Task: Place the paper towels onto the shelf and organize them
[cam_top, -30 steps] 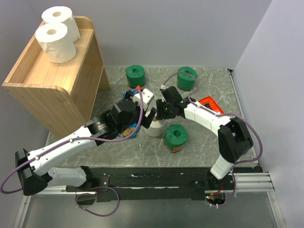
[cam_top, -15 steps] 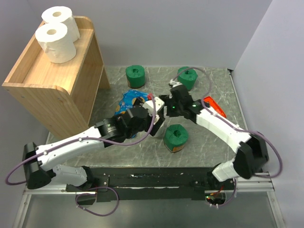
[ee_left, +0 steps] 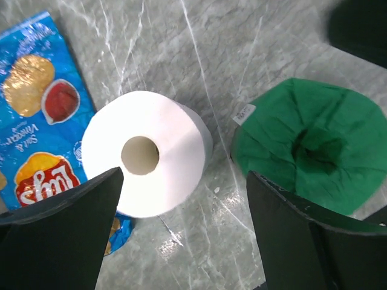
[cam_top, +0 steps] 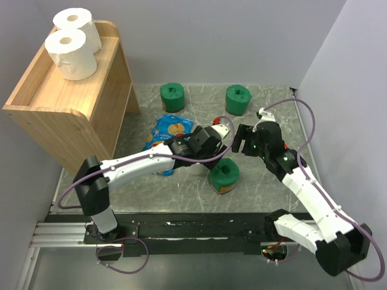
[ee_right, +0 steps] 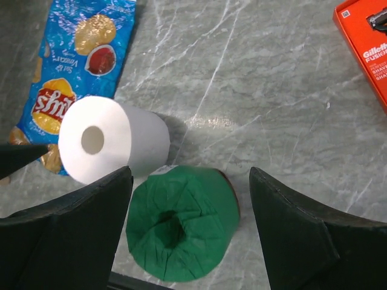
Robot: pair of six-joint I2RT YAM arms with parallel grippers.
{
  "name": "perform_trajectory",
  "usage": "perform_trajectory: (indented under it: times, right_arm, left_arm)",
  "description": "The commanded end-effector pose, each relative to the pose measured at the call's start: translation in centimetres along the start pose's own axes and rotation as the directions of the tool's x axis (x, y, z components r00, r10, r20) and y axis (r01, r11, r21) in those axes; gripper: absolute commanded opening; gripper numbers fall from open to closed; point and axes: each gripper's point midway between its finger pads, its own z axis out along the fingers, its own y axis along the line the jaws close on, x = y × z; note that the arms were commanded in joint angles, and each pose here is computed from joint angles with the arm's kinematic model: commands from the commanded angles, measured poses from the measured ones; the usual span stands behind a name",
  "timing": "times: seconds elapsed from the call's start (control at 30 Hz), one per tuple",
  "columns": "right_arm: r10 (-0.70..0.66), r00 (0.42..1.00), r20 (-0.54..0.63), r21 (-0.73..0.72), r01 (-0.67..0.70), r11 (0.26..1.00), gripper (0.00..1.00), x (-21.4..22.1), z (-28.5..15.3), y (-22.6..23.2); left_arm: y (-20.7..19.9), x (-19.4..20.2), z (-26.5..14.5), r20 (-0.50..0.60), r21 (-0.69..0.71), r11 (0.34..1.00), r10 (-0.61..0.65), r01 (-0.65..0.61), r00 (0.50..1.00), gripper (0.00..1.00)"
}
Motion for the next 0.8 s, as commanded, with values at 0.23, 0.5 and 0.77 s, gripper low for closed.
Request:
perform_trajectory:
  times: [0.23, 0.5, 0.77]
  right_arm:
    - [0.022, 0.989, 0.146, -0.015, -0.02, 1.0, 0.84, -0.9, -3.1, -1.0]
    - [0.017, 0.988, 0.155, -0.012, -0.015, 1.0, 0.84, -0.8, -3.4, -1.2]
    - [0.013, 0.986, 0.165, -0.013, -0.011, 1.0, 0.84, -1.0, -3.6, -1.2]
  left_arm:
    - [0.2, 0.0, 3.4, -0.097, 0.001, 0.991, -0.13, 0.131, 0.987, 0.76]
    - [1.2, 1.1, 4.8, -0.125, -0.015, 0.983, -0.185, 0.185, 0.975, 0.7]
    - [1.2, 3.1, 6.0, -0.172, -0.024, 0.985, -0.174, 0.173, 0.97, 0.7]
